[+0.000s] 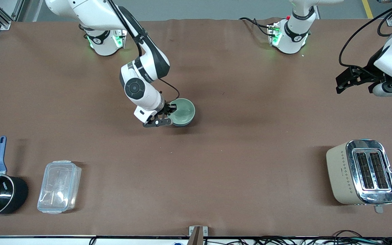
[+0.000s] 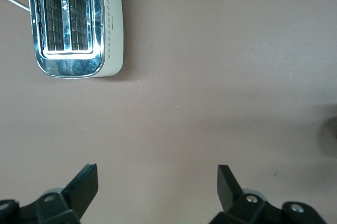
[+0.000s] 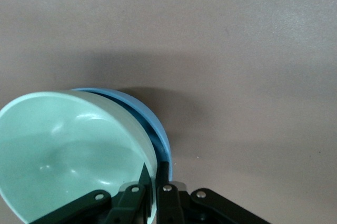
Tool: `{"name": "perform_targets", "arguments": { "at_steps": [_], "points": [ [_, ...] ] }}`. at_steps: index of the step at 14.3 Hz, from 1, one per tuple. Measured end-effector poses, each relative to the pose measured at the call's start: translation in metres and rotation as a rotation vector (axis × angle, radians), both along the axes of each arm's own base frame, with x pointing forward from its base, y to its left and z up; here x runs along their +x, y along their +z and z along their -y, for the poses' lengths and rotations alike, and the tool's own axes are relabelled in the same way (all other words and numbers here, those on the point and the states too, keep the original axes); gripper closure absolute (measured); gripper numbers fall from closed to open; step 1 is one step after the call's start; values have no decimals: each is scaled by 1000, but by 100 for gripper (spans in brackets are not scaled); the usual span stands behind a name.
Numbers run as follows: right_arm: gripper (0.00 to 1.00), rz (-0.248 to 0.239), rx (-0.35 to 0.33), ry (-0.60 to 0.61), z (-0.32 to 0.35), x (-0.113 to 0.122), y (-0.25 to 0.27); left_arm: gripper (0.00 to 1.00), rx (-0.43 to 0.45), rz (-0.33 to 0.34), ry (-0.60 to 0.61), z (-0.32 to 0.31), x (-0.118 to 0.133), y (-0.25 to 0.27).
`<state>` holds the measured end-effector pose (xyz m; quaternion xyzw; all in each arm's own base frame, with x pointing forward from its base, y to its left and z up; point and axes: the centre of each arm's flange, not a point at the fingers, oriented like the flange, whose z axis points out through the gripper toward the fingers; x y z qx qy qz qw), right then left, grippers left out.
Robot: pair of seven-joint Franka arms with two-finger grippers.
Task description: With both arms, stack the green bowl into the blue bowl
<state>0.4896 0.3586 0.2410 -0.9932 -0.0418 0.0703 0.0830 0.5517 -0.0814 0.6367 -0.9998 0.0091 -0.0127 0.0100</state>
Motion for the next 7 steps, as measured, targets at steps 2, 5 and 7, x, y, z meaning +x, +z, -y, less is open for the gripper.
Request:
{"name": "perform_targets", "arguments": {
  "at_steps": [2,5,7],
  "points": [
    [79,-1,-1,-1,1,0,-1,0,-1,-2,0,1,3,-5],
    [49,-11,-7,-2,3,1,-1,0,-5,15,-7,6,10,-9],
    [28,-16,-8,-5,6,4,7,0,-5,17,-9,7,10,-9]
  ]
}}
